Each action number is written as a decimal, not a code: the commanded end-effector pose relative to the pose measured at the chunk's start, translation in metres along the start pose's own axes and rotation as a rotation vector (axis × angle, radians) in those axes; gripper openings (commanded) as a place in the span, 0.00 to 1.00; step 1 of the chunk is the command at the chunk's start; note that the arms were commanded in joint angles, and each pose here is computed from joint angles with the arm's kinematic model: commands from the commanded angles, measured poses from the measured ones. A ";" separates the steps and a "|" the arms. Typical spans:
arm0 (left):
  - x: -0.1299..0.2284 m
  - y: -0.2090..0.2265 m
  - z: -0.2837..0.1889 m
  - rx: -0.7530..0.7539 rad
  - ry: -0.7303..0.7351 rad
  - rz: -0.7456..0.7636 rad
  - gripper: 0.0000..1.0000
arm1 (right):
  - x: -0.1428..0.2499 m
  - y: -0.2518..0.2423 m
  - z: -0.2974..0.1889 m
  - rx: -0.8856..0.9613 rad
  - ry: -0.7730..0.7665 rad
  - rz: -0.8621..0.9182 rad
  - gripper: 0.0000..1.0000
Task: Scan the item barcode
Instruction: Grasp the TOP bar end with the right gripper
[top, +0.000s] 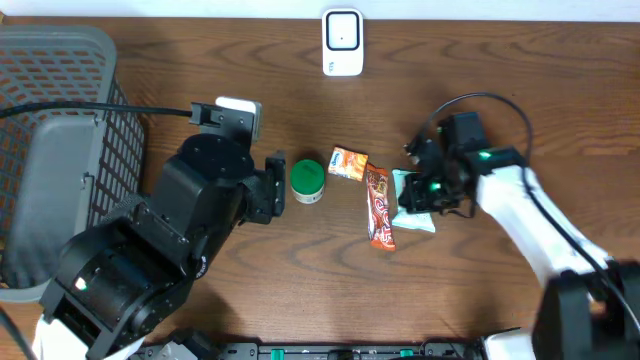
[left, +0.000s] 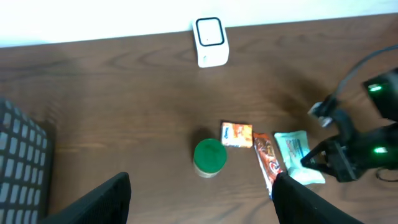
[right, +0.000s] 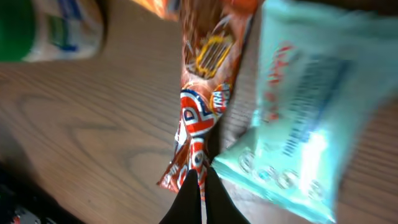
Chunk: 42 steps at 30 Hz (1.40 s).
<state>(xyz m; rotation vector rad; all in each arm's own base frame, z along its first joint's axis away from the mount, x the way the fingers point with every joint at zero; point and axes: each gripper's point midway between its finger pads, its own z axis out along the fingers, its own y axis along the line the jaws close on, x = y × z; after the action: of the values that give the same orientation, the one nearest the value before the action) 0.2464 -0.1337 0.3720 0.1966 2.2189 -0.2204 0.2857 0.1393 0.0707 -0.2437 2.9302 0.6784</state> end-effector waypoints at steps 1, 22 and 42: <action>-0.002 0.005 0.000 -0.026 -0.002 -0.006 0.73 | 0.005 0.016 0.024 -0.027 0.066 -0.021 0.01; 0.015 0.006 0.014 -0.061 0.090 0.016 0.74 | 0.031 0.006 0.078 0.286 0.156 -0.013 0.01; 0.009 0.022 0.006 -0.139 0.040 -0.050 0.74 | -0.003 0.054 0.022 0.282 0.016 -0.148 0.99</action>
<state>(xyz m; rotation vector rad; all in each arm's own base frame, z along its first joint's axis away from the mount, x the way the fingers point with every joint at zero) 0.2480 -0.1301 0.3470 0.1910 2.3218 -0.1322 0.2784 0.2030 0.0932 -0.3949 2.9162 0.3895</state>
